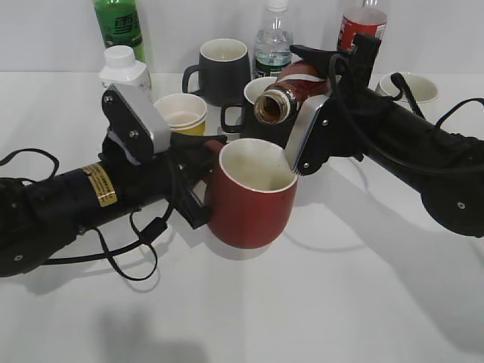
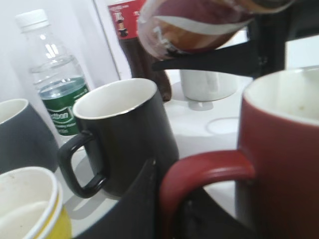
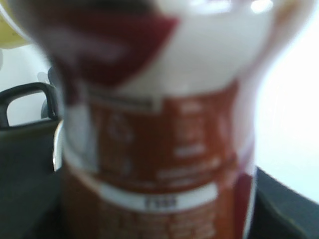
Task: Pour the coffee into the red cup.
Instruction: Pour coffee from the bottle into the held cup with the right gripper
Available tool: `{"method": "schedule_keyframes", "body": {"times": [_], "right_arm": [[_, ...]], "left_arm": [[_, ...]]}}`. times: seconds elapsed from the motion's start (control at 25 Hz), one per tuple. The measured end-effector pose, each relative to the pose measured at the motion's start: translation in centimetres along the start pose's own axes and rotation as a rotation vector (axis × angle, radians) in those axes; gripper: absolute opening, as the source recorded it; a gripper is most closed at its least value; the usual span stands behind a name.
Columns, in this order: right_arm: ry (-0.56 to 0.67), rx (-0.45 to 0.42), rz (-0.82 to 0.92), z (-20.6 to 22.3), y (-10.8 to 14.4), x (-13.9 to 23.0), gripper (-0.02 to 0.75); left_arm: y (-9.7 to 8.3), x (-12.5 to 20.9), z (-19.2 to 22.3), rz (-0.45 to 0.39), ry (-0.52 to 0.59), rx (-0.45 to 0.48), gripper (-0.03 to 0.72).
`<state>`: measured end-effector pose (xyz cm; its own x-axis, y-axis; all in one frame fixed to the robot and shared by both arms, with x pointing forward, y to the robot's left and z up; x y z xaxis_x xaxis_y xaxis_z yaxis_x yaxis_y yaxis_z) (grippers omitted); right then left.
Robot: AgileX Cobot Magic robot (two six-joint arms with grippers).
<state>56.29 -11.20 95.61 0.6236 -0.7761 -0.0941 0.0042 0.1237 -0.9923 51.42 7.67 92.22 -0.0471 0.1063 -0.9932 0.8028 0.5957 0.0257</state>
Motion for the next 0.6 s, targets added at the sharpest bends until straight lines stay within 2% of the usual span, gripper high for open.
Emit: {"method": "schedule_keyframes", "body": {"times": [0.6], "right_arm": [[-0.018, -0.001, -0.041, 0.0, 0.02, -0.21, 0.503]], "left_arm": [[0.23, 0.04, 0.0, 0.005, 0.003, -0.019, 0.045]]}}
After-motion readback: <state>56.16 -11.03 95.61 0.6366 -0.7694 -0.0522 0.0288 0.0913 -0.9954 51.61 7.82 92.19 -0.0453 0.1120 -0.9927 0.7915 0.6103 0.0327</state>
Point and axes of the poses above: a point on each arm's last joint axis where the gripper is mounted, z pointing out along that axis toward the gripper, y along the wrist's bending axis when the last joint is at zero, x = y × z, the point moved 3 cm from there along z, pointing out along that axis toward the gripper, and after that the axes turned 11 degrees about -z, right-handed, at the moved point
